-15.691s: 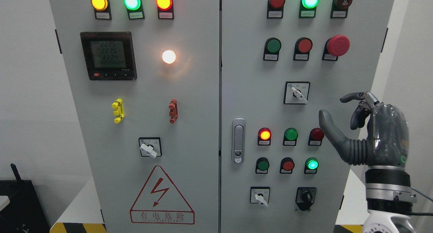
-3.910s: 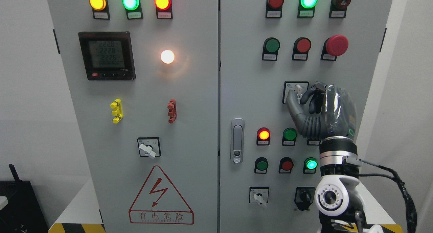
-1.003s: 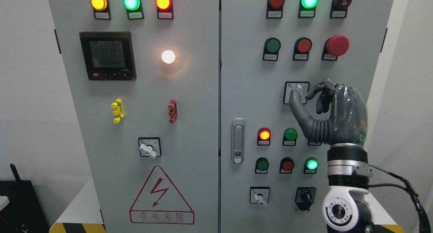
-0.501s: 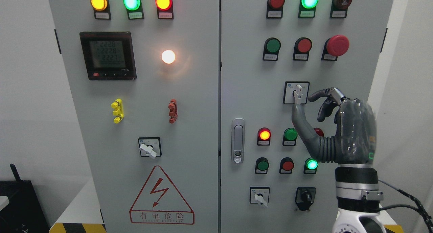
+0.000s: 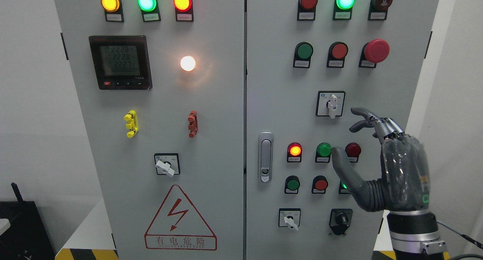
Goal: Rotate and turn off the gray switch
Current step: 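Release the switch and pull the right hand back from the cabinet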
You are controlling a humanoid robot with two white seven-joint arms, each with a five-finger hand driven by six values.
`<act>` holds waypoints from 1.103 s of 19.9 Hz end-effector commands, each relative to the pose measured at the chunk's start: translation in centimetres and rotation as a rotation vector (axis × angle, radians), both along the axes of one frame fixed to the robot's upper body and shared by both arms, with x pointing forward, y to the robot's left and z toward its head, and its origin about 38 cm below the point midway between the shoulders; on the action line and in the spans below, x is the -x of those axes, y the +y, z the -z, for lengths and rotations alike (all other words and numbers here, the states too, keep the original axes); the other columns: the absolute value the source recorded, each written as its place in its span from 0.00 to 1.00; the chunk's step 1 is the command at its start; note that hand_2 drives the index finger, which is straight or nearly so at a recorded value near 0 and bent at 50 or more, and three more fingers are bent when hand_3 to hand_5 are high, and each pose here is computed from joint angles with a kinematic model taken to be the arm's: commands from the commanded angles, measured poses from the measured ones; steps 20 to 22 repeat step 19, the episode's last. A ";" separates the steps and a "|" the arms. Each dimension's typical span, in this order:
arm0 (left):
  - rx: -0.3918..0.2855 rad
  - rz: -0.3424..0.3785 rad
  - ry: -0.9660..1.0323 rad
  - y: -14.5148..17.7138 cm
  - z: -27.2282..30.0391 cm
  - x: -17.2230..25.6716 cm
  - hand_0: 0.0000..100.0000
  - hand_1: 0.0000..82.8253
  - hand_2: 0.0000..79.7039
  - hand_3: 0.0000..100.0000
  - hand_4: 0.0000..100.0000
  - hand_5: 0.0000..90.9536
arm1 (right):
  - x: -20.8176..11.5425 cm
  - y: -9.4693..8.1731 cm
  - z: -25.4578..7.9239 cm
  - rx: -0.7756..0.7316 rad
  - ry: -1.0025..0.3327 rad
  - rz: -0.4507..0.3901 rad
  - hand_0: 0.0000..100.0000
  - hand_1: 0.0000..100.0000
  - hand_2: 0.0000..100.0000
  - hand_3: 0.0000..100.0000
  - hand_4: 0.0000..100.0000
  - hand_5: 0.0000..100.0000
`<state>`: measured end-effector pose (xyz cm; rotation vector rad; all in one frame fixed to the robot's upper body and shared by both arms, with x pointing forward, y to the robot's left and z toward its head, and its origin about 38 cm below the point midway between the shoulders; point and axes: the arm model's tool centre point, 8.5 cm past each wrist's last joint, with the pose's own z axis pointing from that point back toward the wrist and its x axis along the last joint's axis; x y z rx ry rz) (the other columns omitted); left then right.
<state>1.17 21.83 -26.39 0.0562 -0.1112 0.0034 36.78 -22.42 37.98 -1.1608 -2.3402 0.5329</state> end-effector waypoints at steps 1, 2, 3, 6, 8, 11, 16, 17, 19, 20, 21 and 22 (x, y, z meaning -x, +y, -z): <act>0.000 -0.027 -0.034 0.1 0.0 -1.4 0.12 0.47 0.00 0.00 0.00 0.00 | 1.6 -2.8 -0.5 0.107 -0.020 0.049 0.27 0.12 0.09 0.03 0.00 0.00; 0.001 -0.027 -0.034 0.0 0.0 -1.4 0.12 0.47 0.00 0.00 0.00 0.00 | 1.6 -3.0 -0.1 0.116 -0.008 0.052 0.27 0.12 0.08 0.03 0.00 0.00; 0.000 -0.027 -0.034 0.1 0.0 -1.4 0.12 0.47 0.00 0.00 0.00 0.00 | 1.6 -3.1 0.0 0.129 -0.005 0.056 0.26 0.12 0.08 0.03 0.00 0.00; 0.001 -0.027 -0.034 0.0 0.0 -1.4 0.12 0.47 0.00 0.00 0.00 0.00 | 1.7 -3.3 0.1 0.135 0.001 0.056 0.27 0.10 0.06 0.01 0.00 0.00; 0.000 -0.027 -0.033 0.1 0.0 -1.4 0.12 0.47 0.00 0.00 0.00 0.00 | 1.7 -3.4 0.4 0.135 0.010 0.057 0.26 0.09 0.05 0.00 0.00 0.00; 0.001 -0.027 -0.034 0.0 0.0 -1.4 0.12 0.47 0.00 0.00 0.00 0.00 | 1.7 -3.4 0.6 0.134 0.016 0.052 0.24 0.10 0.04 0.00 0.00 0.00; 0.001 -0.027 -0.034 0.0 0.0 -1.4 0.12 0.47 0.00 0.00 0.00 0.00 | 1.6 -3.3 0.6 0.132 0.018 0.049 0.23 0.11 0.03 0.00 0.00 0.00; 0.000 -0.027 -0.034 0.1 0.0 -1.4 0.12 0.47 0.00 0.00 0.00 0.00 | 1.6 -3.3 0.6 0.132 0.018 0.049 0.23 0.11 0.03 0.00 0.00 0.00; 0.000 -0.027 -0.034 0.1 0.0 -1.4 0.12 0.47 0.00 0.00 0.00 0.00 | 1.6 -3.2 0.6 0.131 0.019 0.049 0.23 0.11 0.03 0.00 0.00 0.00; 0.000 -0.027 -0.034 0.1 0.0 -1.4 0.12 0.47 0.00 0.00 0.00 0.00 | 1.6 -3.2 0.6 0.131 0.019 0.049 0.23 0.11 0.03 0.00 0.00 0.00; 0.000 -0.027 -0.034 0.1 0.0 -1.4 0.12 0.47 0.00 0.00 0.00 0.00 | 1.6 -3.2 0.6 0.131 0.019 0.049 0.23 0.11 0.03 0.00 0.00 0.00; 0.000 -0.027 -0.034 0.1 0.0 -1.4 0.12 0.47 0.00 0.00 0.00 0.00 | 1.6 -3.2 0.6 0.131 0.019 0.049 0.23 0.11 0.03 0.00 0.00 0.00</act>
